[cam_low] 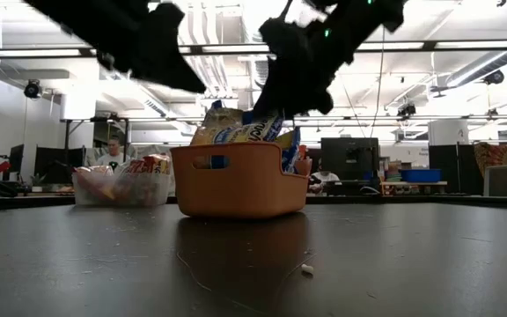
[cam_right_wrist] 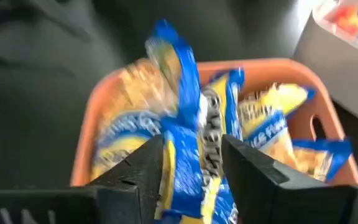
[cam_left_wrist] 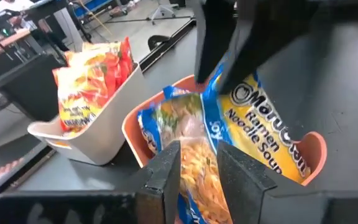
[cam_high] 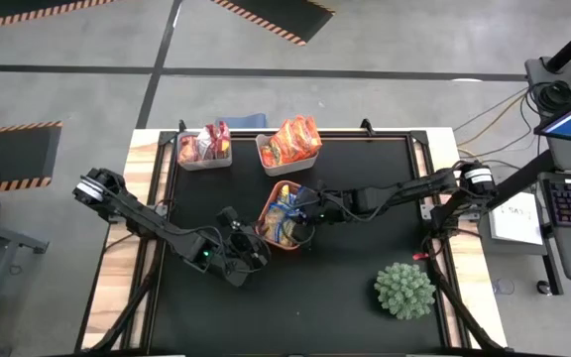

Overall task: Sort Maruchan noodles
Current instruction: Put the blue bag into the orange bin, then return to Home Position

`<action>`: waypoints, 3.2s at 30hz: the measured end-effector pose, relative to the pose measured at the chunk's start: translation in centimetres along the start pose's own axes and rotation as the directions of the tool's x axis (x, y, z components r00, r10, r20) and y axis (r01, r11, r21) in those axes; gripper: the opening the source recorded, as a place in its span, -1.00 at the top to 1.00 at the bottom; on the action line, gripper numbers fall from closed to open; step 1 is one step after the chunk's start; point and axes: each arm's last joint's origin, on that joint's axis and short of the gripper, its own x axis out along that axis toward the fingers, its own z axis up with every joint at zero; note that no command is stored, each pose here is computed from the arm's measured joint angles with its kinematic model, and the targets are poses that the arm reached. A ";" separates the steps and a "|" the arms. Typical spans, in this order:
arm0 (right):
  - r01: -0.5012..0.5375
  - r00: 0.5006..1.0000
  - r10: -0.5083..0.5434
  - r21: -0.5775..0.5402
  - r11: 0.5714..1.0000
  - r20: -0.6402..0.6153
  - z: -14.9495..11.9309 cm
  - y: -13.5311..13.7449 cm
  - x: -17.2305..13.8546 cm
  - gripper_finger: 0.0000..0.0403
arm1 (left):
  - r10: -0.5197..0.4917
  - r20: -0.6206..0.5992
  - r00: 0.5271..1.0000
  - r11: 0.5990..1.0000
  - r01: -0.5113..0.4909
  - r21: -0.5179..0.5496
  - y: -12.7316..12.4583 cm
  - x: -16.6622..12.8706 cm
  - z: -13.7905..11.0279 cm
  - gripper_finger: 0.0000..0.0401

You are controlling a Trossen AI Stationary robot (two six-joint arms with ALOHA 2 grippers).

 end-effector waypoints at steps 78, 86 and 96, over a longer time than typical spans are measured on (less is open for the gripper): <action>-0.133 0.831 0.310 -0.376 0.917 0.463 -11.0 -8.1 -10.9 0.65 | -0.156 0.429 0.890 0.917 0.292 -0.271 15.7 -5.2 -9.5 0.78; -0.140 0.783 0.339 -0.383 0.913 0.522 -13.6 -9.3 -12.6 0.68 | -0.159 0.423 0.892 0.920 0.288 -0.264 15.7 -5.2 -9.6 0.78; -0.118 0.671 0.388 -0.427 0.897 0.631 -16.4 -10.6 -14.6 0.69 | -0.140 0.417 0.898 0.924 0.270 -0.272 15.7 -5.1 -9.6 0.78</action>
